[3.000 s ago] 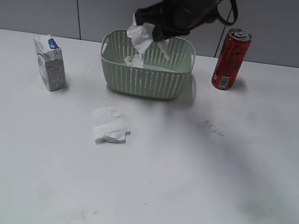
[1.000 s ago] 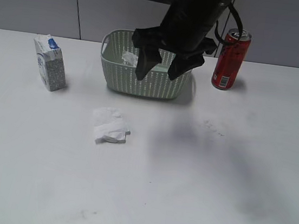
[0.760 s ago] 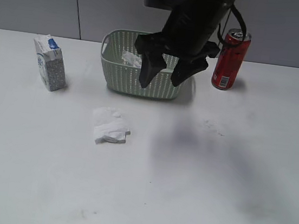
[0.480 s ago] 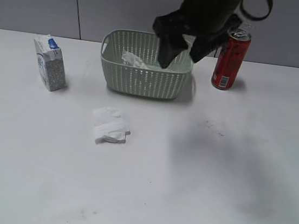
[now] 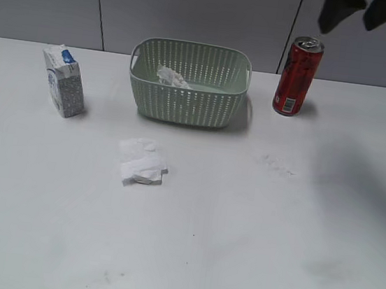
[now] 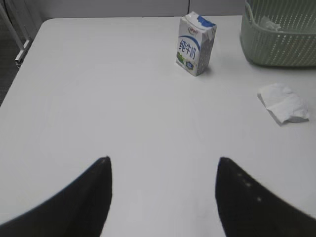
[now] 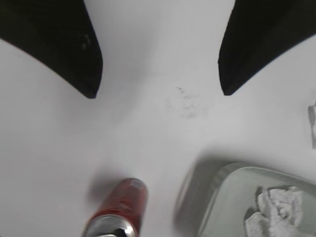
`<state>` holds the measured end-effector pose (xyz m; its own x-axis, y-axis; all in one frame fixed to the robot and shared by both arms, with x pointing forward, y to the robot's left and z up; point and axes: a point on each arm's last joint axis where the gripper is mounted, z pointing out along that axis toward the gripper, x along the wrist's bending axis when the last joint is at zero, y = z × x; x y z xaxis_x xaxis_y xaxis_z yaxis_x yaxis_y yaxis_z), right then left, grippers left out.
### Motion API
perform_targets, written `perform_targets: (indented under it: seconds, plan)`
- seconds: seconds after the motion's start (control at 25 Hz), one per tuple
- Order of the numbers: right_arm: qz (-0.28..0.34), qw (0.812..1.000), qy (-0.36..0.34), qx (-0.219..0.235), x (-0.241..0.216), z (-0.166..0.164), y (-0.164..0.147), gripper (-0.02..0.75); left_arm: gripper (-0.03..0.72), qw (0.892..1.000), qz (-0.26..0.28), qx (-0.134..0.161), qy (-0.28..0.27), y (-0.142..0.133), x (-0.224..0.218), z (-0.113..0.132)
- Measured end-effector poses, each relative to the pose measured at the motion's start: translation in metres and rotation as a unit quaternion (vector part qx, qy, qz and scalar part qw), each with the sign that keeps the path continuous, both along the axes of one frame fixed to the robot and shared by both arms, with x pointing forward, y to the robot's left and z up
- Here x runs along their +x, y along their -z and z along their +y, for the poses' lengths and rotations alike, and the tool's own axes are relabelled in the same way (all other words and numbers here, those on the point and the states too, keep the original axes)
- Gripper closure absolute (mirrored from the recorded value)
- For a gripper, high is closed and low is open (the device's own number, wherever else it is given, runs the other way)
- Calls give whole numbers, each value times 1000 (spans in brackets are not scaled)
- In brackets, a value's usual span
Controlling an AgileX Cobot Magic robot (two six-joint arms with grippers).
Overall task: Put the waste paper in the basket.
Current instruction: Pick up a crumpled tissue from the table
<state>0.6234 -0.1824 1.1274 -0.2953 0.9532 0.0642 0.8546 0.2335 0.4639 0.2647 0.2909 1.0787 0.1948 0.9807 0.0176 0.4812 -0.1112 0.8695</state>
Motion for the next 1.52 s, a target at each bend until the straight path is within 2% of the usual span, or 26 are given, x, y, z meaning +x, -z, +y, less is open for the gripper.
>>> perform_targets:
  seconds: [0.12,0.32,0.48,0.68,0.84,0.96,1.24,1.4,1.52]
  plan:
    - [-15,999,41,2,2,-34,-12,186,189,1000,8,0,15,-10,13,-2]
    - [-37,996,75,-1,-7,-68,-29,186,189,997,43,12,66,-20,42,-12]
    - [-42,996,79,-5,-23,-77,-37,186,189,990,77,33,111,-26,74,-27]
    - [-28,997,73,-10,-49,-79,-34,186,189,977,121,74,159,-31,122,-50]
    - [-13,997,69,-15,-74,-82,-27,186,189,969,154,77,179,-33,160,-70]
    - [-10,997,69,-16,-94,-84,-19,186,174,956,192,72,212,-26,185,-92]
    - [-11,997,72,-16,-149,-89,11,186,127,925,260,93,260,6,224,-137]
    - [-14,997,74,-16,-183,-92,31,186,126,911,290,105,276,24,244,-159]
    - [-26,997,75,-14,-208,-95,45,186,126,905,301,108,282,30,260,-173]
